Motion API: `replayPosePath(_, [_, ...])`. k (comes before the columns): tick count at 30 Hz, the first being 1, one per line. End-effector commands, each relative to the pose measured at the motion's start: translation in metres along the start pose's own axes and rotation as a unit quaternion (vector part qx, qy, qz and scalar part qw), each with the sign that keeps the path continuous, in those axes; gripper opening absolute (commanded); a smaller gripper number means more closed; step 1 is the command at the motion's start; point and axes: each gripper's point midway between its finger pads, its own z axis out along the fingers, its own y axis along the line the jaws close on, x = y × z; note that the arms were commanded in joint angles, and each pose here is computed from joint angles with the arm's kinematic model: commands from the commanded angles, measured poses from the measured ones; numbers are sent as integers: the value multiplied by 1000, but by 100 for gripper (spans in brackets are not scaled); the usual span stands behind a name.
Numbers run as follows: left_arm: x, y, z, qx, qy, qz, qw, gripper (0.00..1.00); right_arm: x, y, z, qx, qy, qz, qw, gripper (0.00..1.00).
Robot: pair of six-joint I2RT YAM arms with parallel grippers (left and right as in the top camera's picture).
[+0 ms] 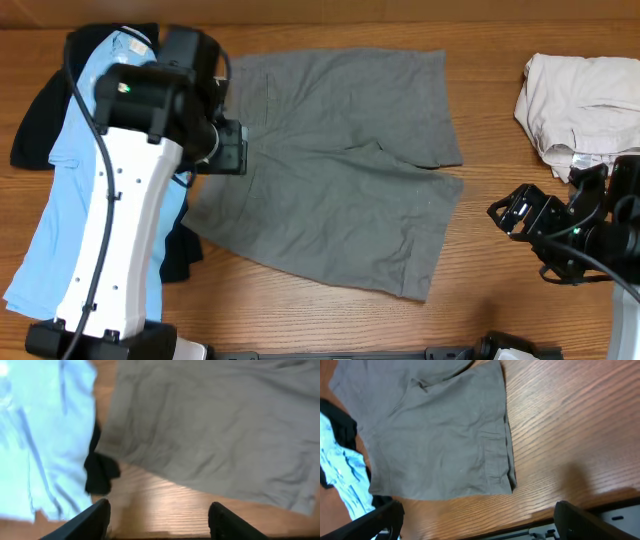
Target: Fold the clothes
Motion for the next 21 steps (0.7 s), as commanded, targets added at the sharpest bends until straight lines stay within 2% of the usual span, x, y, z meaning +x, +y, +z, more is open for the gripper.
replayPosePath(1, [18,26,0,-68,-27,-137,988,63,4,-7,9,14,5,51,999,100])
replayPosePath(4, [36,31,21,-69,-25,-223,972,64,6,-6,23,1,24,77,997,100])
replayPosePath(7, [57,36,51,-72,-22,-320,944,72,8,-3,38,-23,41,79,996,100])
replayPosePath(10, [79,43,86,-81,-16,-414,907,83,9,-2,53,-39,50,80,995,100])
replayPosePath(14, [101,54,133,-94,-13,-528,844,100,8,-4,69,-50,55,80,994,100])
replayPosePath(21, [98,81,190,-59,-40,-597,799,100,10,5,81,-65,58,50,995,95])
